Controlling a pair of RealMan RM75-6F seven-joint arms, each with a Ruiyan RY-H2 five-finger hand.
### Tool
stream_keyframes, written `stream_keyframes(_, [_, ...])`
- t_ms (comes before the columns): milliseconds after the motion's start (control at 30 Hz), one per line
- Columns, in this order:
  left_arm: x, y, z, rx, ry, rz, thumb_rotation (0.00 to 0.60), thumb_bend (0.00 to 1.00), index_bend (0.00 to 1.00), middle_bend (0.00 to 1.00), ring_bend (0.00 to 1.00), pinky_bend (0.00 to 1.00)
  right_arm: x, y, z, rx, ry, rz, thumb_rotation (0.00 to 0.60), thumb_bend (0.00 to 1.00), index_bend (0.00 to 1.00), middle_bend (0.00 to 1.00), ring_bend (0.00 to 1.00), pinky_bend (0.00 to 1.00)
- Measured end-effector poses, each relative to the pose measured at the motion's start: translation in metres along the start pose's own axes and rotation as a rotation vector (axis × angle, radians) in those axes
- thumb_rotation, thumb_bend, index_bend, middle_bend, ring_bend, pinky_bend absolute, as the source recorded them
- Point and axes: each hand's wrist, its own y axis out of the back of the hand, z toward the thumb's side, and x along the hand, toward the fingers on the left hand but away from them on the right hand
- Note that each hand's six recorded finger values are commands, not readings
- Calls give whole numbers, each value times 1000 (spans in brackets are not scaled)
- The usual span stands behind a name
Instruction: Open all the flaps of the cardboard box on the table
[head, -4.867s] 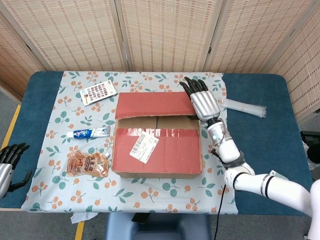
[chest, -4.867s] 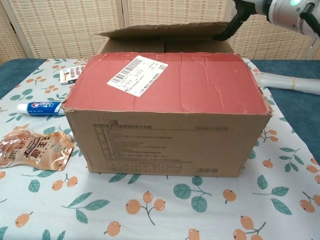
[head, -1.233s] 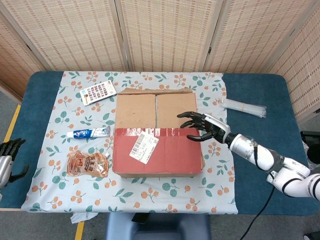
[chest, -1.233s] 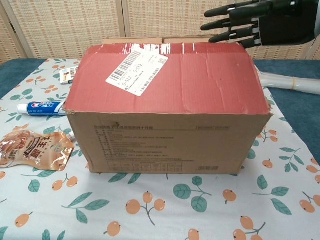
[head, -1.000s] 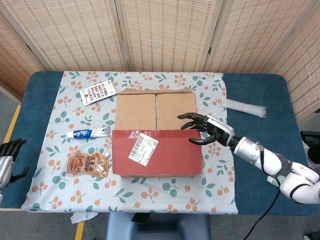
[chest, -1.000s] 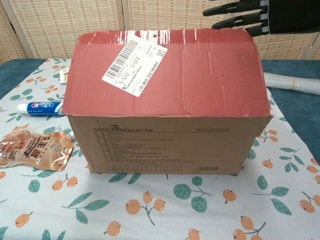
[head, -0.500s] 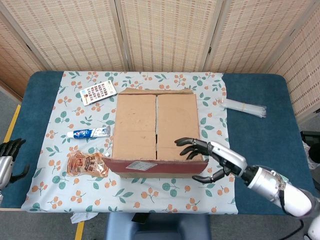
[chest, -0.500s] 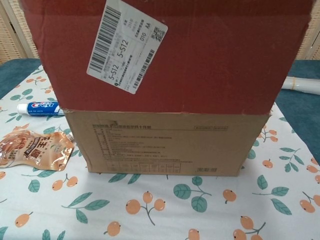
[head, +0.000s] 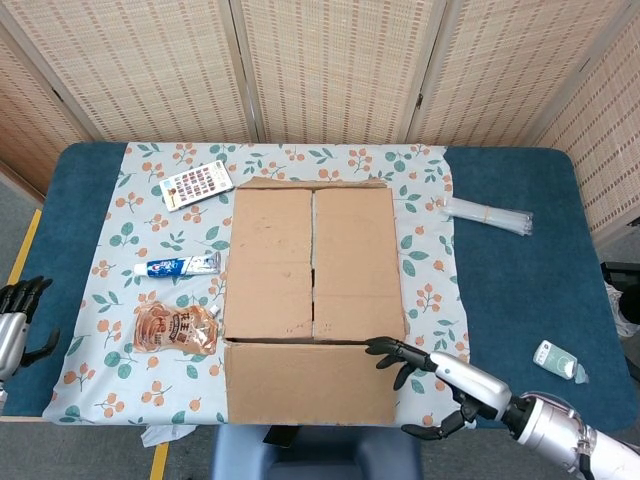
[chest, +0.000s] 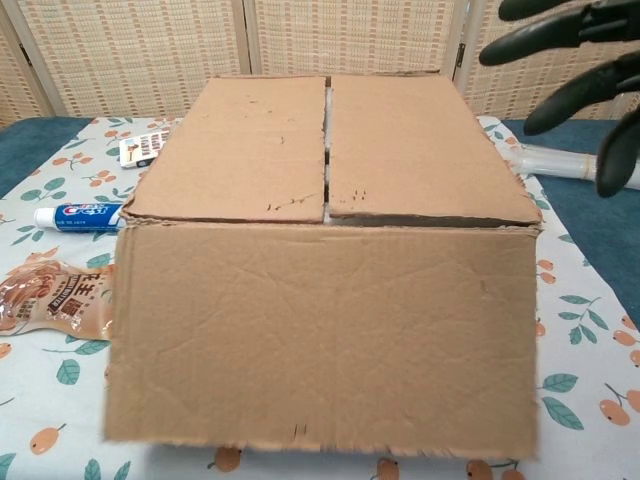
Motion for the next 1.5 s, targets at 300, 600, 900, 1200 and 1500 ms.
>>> stream_keyframes(300, [-1, 1, 1, -12, -9, -1, 600, 474, 106, 89, 49, 0, -33, 36, 2, 279, 29, -129, 600, 337, 415, 118, 170, 208])
stream_keyframes(600, [-2, 5, -3, -56, -31, 4, 600, 475, 143, 89, 54, 0, -110, 68, 1, 724, 28, -215, 566, 337, 574, 128, 101, 56])
stream_keyframes(900, [-5, 8, -12, -95, -26, 7, 600, 476, 145, 89, 55, 0, -186, 80, 8, 1109, 36, -252, 306, 338, 629, 111, 71, 0])
stream_keyframes(1200, [-2, 7, -17, -114, -15, -7, 600, 476, 145, 89, 55, 0, -228, 75, 1, 1224, 8, -174, 194, 337, 600, 67, 17, 0])
stream_keyframes(1500, [0, 8, -20, -133, -9, -8, 600, 476, 141, 89, 54, 0, -252, 67, 0, 1256, 13, -139, 171, 338, 696, 72, 18, 0])
